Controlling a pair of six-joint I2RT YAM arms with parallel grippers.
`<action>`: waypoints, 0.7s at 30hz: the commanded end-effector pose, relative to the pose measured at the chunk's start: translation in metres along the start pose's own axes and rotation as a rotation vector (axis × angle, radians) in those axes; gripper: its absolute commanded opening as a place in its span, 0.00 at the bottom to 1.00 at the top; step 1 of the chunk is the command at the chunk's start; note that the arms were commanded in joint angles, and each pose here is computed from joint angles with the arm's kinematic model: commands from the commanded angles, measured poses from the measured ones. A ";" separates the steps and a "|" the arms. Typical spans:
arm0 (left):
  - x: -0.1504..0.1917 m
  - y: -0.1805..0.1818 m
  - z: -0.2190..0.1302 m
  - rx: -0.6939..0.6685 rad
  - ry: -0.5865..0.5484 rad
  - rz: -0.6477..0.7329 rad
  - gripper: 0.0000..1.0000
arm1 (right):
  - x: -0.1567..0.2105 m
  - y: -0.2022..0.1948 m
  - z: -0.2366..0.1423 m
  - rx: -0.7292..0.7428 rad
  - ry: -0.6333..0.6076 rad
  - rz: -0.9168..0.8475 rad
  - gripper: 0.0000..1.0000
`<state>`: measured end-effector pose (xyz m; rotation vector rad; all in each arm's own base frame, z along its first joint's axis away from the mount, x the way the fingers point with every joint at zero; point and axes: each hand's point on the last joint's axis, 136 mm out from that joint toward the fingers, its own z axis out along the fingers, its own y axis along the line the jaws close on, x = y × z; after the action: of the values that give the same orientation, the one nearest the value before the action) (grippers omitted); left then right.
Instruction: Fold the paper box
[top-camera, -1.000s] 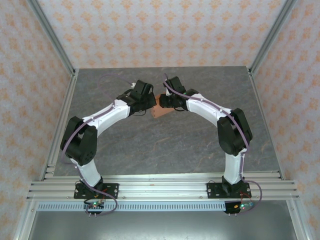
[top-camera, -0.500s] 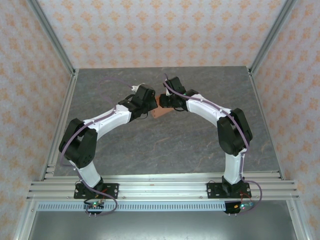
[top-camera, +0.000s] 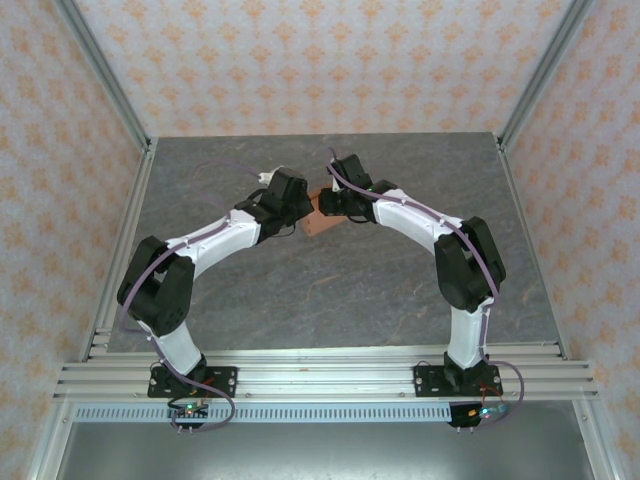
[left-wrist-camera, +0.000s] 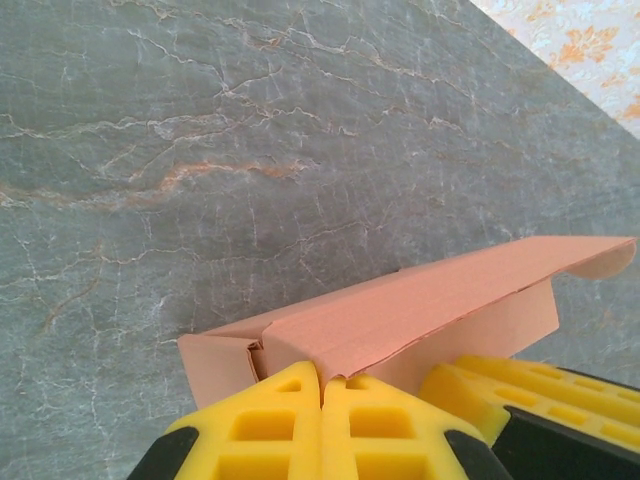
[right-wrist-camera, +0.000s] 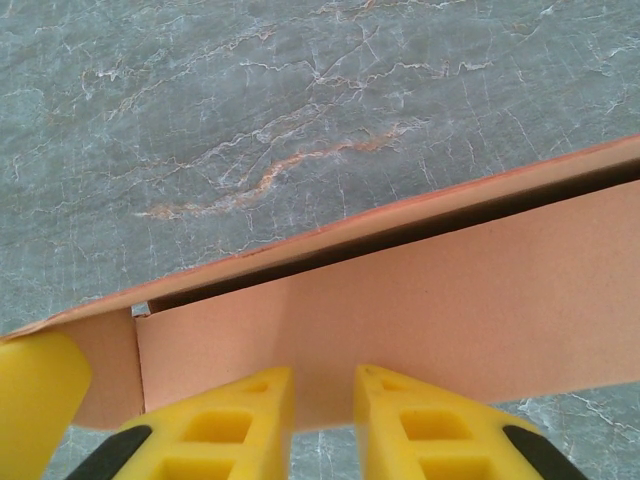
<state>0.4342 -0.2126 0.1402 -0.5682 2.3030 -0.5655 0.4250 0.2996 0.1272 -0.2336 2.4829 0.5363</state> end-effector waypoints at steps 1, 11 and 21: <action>0.026 0.006 0.007 0.010 0.086 -0.018 0.00 | 0.048 -0.009 0.013 0.035 0.149 0.007 0.23; 0.046 0.027 0.007 -0.018 0.089 0.028 0.00 | 0.046 -0.010 0.013 0.039 0.145 0.007 0.23; 0.059 0.028 0.007 -0.005 0.090 0.093 0.00 | 0.046 -0.009 0.012 0.039 0.146 0.008 0.23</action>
<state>0.4281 -0.2163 0.1350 -0.5124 2.2284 -0.6161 0.4256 0.2994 0.1275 -0.2323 2.4805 0.5342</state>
